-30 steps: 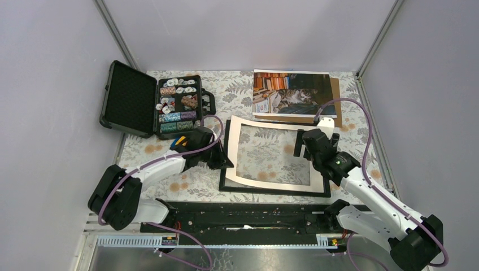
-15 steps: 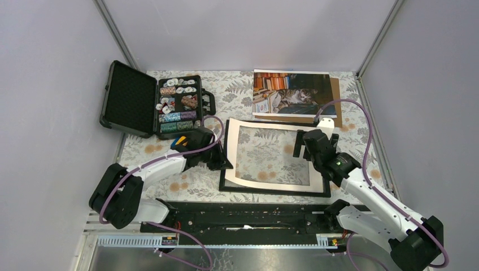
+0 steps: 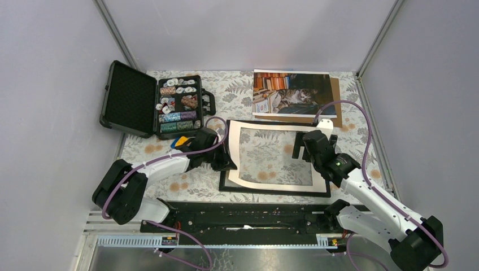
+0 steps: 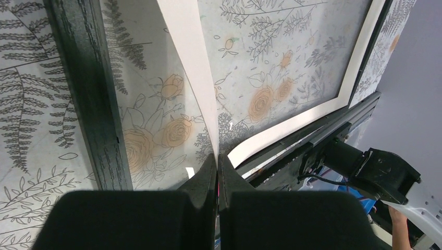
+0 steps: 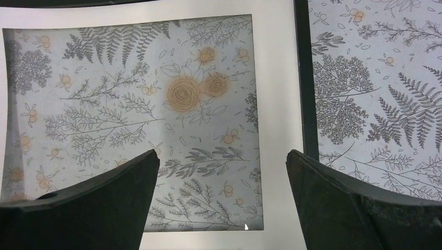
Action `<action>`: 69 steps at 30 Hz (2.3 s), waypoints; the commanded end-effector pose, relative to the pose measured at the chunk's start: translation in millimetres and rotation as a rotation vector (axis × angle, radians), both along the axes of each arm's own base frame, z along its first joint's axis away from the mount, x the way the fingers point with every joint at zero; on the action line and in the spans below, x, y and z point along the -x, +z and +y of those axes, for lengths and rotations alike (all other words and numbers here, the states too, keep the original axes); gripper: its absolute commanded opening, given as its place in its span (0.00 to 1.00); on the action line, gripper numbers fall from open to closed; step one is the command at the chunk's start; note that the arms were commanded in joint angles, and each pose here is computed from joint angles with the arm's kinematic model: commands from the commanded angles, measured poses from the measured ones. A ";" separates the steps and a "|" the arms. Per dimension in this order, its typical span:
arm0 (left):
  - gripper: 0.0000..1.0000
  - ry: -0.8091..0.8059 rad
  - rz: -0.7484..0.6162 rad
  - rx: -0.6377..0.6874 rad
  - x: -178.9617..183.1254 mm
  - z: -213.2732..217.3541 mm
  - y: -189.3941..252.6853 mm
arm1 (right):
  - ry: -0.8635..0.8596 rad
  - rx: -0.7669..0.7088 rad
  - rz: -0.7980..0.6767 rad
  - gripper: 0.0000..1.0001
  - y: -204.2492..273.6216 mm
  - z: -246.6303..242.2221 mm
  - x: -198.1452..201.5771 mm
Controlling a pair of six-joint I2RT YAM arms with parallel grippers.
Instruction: Put the photo into the frame
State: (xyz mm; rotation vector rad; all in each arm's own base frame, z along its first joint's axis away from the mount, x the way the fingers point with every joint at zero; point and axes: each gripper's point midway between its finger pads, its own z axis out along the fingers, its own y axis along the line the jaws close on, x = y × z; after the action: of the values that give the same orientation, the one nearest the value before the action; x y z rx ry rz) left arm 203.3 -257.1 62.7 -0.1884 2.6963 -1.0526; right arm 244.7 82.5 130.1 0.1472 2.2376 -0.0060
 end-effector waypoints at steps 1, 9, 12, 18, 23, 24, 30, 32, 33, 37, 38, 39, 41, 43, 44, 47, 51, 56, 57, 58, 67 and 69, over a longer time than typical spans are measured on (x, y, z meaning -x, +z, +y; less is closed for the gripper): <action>0.00 -0.022 -0.051 0.027 -5.7 -6.5 7.3 | -0.002 -0.046 -0.023 1.00 4.8 4.9 -2.9; 0.27 -0.032 -0.100 -0.080 -11.3 8.2 5.5 | 0.007 -0.065 -0.014 1.00 0.8 7.9 -0.7; 0.44 -0.034 -0.112 -0.095 -10.4 11.8 8.2 | 0.011 -0.069 -0.014 1.00 1.3 9.0 -0.6; 0.62 -0.030 -0.169 -0.180 -10.0 30.9 19.9 | 0.012 -0.072 -0.019 1.00 3.6 9.5 -1.4; 0.80 0.017 -0.247 -0.232 -16.5 46.5 35.4 | 0.020 -0.077 -0.020 1.00 3.5 11.7 -2.4; 0.84 0.016 -0.257 -0.217 -17.0 44.4 38.3 | 0.026 -0.083 -0.019 1.00 3.9 13.5 -2.8; 0.93 -0.040 -0.258 0.014 -18.5 -0.7 48.1 | 0.049 -0.109 0.009 1.00 1.1 23.2 -3.9; 0.94 -0.055 -0.250 0.051 -17.5 -12.1 46.2 | 0.049 -0.123 0.019 1.00 0.4 25.4 -2.9; 0.94 -0.063 -0.249 0.054 -16.3 -16.4 44.4 | 0.050 -0.130 0.023 1.00 0.6 26.5 -2.0; 0.94 -0.046 -0.194 -0.002 -5.7 -12.2 15.7 | 0.058 -0.151 0.039 1.00 -1.7 28.1 4.0; 0.94 -0.037 -0.183 -0.027 -3.7 -7.6 6.0 | 0.061 -0.154 0.040 1.00 -2.3 28.1 5.6; 0.94 -0.033 -0.175 -0.050 -1.4 -3.1 -2.4 | 0.060 -0.157 0.035 1.00 -2.5 27.5 6.3; 0.94 -0.030 -0.169 -0.072 1.8 2.6 -11.7 | 0.055 -0.162 0.028 1.00 -3.6 26.3 7.3; 0.95 -0.030 -0.168 -0.062 3.8 2.2 -13.2 | 0.052 -0.166 0.028 1.00 -5.6 26.0 7.6; 0.96 -0.032 -0.165 -0.053 4.5 1.1 -13.0 | 0.050 -0.166 0.032 1.00 -7.3 26.1 7.7; 0.97 -0.038 -0.149 -0.040 6.1 -1.8 -14.0 | 0.050 -0.168 0.048 1.00 -9.9 29.0 6.3; 0.98 -0.027 -0.203 -0.034 -1.6 -2.3 4.9 | 0.056 -0.165 0.067 1.00 -10.9 32.3 4.5; 0.99 -0.003 -0.403 -0.044 -33.4 1.8 76.6 | 0.067 -0.188 0.015 1.00 9.9 38.4 -5.8; 0.99 0.005 -0.445 -0.044 -43.6 2.9 96.7 | 0.078 -0.204 -0.007 1.00 18.3 43.1 -10.7; 0.99 0.020 -0.485 -0.040 -54.8 4.7 116.7 | 0.090 -0.221 -0.029 1.00 27.7 48.3 -16.5; 0.99 0.237 -0.801 0.239 -133.5 -12.7 266.7 | 0.087 -0.400 -0.241 1.00 124.7 86.8 -110.7; 0.99 0.261 -0.857 0.293 -147.3 -19.7 285.7 | 0.036 -0.472 -0.293 1.00 145.8 84.3 -139.4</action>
State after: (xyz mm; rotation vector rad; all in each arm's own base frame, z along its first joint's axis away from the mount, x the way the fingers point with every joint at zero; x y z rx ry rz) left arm 321.6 -264.8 297.7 -0.0630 1.9211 -1.0348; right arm 327.2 159.8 207.9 0.2169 2.1262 0.3804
